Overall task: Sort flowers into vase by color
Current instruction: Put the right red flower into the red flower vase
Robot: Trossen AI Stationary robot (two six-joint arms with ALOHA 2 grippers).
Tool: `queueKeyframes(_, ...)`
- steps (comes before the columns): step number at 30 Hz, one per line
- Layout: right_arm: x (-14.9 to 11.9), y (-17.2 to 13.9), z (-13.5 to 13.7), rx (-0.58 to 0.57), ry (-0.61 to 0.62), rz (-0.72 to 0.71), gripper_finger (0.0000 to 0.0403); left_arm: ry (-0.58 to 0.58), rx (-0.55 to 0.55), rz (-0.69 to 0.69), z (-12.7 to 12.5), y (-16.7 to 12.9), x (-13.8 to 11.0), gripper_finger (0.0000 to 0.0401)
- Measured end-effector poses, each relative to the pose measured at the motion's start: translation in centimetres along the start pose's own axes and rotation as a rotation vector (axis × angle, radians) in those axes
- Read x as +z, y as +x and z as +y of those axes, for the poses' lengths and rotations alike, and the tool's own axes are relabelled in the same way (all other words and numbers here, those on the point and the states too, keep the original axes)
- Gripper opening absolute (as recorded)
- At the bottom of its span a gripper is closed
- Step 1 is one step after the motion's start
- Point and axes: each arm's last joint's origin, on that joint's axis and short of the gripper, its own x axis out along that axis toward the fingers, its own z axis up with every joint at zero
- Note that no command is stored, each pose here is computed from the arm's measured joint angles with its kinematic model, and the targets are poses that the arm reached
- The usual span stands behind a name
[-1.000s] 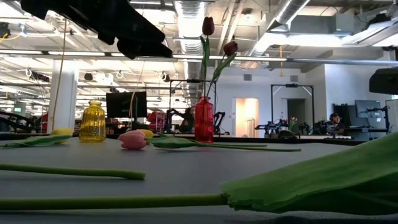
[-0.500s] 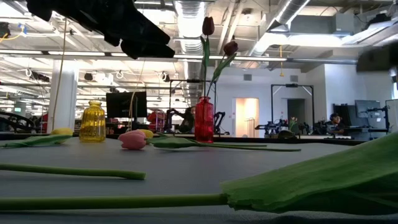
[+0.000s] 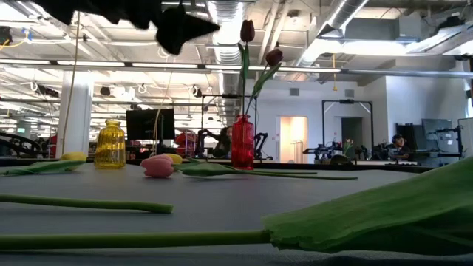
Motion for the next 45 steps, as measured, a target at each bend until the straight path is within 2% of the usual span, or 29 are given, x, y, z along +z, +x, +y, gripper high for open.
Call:
queueKeyframes(3, 0.6, -2.1, -1.1, -0.112, -0.002, -0.116, 0.0016, 0.069, -0.146, -0.090, -1.4, 1.5, -0.5, 0.0295)
queueKeyframes(5, 0.7, -3.2, -1.8, -0.157, -0.004, -0.173, 0.0016, 0.136, -0.187, -0.111, -2.3, 2.6, -1.1, 0.0295)
queueKeyframes(11, 1.1, -5.2, -4.5, -0.282, 0.054, -0.344, 0.0016, 0.224, -0.201, -0.136, -3.5, 5.9, -1.9, 0.0295)
queueKeyframes(15, 0.7, -5.0, -6.4, -0.323, 0.142, -0.373, 0.0016, 0.256, -0.236, -0.149, -3.9, 7.3, -1.5, 0.0295)
queueKeyframes(23, 0.2, -4.5, -8.1, -0.359, 0.182, -0.390, 0.0016, 0.287, -0.192, -0.160, -3.6, 7.5, -1.2, 0.0295)
queueKeyframes(28, -0.3, -4.5, -9.0, -0.379, 0.204, -0.386, 0.0024, 0.274, -0.215, -0.141, -3.2, 7.6, -1.4, 0.0281)
queueKeyframes(34, -0.8, -4.4, -9.8, -0.387, 0.220, -0.375, 0.0019, 0.278, -0.218, -0.136, -3.0, 7.6, -1.4, 0.0210)
queueKeyframes(39, -0.9, -4.4, -9.9, -0.390, 0.225, -0.372, 0.0025, 0.294, -0.141, -0.131, -2.8, 7.7, -1.4, 0.0119)
queueKeyframes(43, -0.9, -4.4, -9.9, -0.390, 0.224, -0.373, 0.0024, 0.317, -0.121, -0.130, -2.6, 7.7, -1.4, 0.0029)
queueKeyframes(45, -0.9, -4.4, -9.9, -0.389, 0.224, -0.373, 0.0026, 0.311, -0.139, -0.132, -2.4, 7.8, -1.4, 0.0010)
